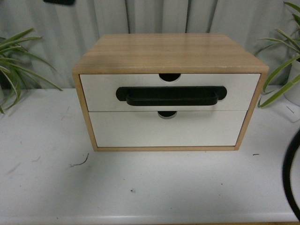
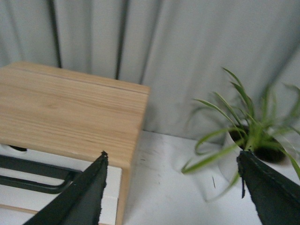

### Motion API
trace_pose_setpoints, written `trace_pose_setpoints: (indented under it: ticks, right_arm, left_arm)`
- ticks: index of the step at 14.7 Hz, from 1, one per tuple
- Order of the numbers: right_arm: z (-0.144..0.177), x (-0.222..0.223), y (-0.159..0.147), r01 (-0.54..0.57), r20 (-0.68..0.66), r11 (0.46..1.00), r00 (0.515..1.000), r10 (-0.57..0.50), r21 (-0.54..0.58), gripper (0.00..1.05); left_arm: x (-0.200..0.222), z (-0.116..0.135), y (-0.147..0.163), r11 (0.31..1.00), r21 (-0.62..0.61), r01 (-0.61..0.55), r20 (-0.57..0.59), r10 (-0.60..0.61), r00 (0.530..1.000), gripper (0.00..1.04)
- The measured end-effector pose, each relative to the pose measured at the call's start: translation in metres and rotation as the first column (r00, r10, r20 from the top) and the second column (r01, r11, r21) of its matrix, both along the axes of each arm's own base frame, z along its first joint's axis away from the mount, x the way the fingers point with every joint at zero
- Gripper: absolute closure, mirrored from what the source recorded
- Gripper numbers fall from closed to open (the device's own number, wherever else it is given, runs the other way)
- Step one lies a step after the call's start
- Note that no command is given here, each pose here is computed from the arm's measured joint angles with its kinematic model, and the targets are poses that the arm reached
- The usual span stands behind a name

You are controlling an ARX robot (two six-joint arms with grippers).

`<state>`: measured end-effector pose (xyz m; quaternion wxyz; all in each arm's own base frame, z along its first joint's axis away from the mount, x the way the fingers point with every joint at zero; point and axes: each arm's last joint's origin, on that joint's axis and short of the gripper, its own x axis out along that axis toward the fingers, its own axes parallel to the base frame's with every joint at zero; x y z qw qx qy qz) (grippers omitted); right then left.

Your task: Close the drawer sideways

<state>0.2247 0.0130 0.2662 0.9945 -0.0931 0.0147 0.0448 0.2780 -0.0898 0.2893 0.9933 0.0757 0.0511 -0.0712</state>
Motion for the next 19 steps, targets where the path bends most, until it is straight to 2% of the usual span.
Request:
trace_pose_setpoints:
  ticks: [2,4,7,10,11,12,13,19]
  right_arm:
    - [-0.01,-0.025,-0.011,0.066,-0.011,0.996,0.998,-0.066,0.065,0.29]
    - [-0.026,-0.051,-0.016,0.12,-0.038,0.988,0.992,-0.117,0.101,0.38]
    - [-0.049,-0.077,-0.014,0.109,-0.045,0.985,0.994,-0.103,0.136,0.51]
    - [-0.051,-0.091,-0.013,0.084,0.037,0.983,0.995,-0.091,0.166,0.78]
    - [-0.055,-0.094,-0.013,0.083,0.042,0.982,0.995,-0.091,0.17,0.89]
    - [-0.066,-0.097,-0.013,0.088,0.016,0.982,0.996,-0.092,0.167,1.03]
    - [-0.073,-0.099,-0.013,0.09,0.004,0.981,0.996,-0.092,0.17,1.03]
    - [-0.086,-0.108,-0.013,0.088,0.013,0.981,0.996,-0.092,0.171,1.03]
  left_arm:
    - [-0.01,-0.002,0.016,0.993,-0.07,-0.092,0.066,0.096,0.993,0.19]
    - [-0.022,-0.005,0.029,0.987,-0.106,-0.12,0.097,0.13,0.987,0.26]
    - [-0.044,-0.012,0.047,0.979,-0.143,-0.147,0.129,0.165,0.978,0.38]
    - [-0.069,-0.045,0.059,0.98,-0.151,-0.132,0.102,0.149,0.984,0.68]
    - [-0.074,-0.058,0.063,0.98,-0.145,-0.138,0.073,0.15,0.986,0.77]
    - [-0.085,-0.07,0.068,0.98,-0.144,-0.14,0.066,0.151,0.986,0.91]
    - [-0.094,-0.072,0.071,0.978,-0.158,-0.135,0.094,0.151,0.984,1.03]
    - [-0.122,-0.096,0.09,0.978,-0.154,-0.139,0.088,0.153,0.984,1.03]
